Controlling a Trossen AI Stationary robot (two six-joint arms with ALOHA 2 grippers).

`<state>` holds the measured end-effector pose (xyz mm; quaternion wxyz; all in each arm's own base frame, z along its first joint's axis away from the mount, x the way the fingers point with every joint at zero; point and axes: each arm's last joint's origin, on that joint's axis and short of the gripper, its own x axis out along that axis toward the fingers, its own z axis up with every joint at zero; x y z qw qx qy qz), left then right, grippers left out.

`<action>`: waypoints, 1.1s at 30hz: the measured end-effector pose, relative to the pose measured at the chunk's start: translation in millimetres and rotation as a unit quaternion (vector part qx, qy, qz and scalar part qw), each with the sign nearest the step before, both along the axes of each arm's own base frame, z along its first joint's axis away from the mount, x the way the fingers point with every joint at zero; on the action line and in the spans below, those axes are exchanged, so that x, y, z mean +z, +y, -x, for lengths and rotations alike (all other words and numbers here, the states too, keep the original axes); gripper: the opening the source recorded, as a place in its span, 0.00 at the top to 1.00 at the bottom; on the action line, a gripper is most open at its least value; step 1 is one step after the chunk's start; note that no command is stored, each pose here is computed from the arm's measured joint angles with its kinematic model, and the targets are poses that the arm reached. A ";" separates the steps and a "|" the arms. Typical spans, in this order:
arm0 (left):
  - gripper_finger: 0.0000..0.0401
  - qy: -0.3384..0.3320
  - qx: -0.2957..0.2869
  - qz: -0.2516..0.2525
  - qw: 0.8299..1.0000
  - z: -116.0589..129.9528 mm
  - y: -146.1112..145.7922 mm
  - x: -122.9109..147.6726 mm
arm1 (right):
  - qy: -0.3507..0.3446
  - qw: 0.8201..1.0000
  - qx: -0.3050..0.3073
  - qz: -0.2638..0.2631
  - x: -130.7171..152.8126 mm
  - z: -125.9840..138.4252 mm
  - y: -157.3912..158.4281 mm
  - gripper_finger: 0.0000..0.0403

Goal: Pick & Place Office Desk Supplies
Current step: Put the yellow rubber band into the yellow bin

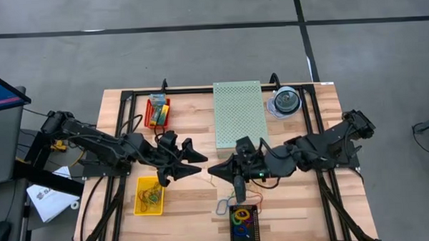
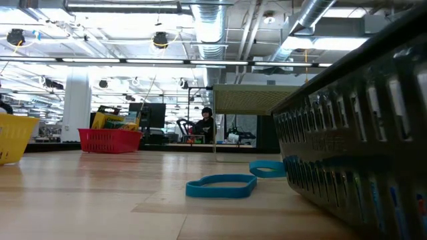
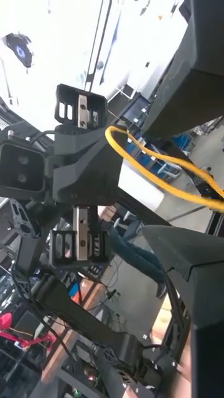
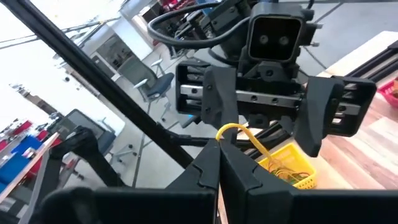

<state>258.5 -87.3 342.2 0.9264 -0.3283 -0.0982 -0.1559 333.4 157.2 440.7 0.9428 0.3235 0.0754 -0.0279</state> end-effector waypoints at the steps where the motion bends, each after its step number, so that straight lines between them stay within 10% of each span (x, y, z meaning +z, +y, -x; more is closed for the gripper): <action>1: 0.41 0.000 0.000 0.000 1.000 0.0 0.0 0.0 | 0.000 1.000 0.002 0.000 0.0 -0.7 -1.2 1.00; 33: 0.53 -0.004 -0.006 -0.010 1.000 0.1 -0.3 0.3 | -0.006 1.000 0.026 -0.001 1.6 -5.0 -8.0 1.00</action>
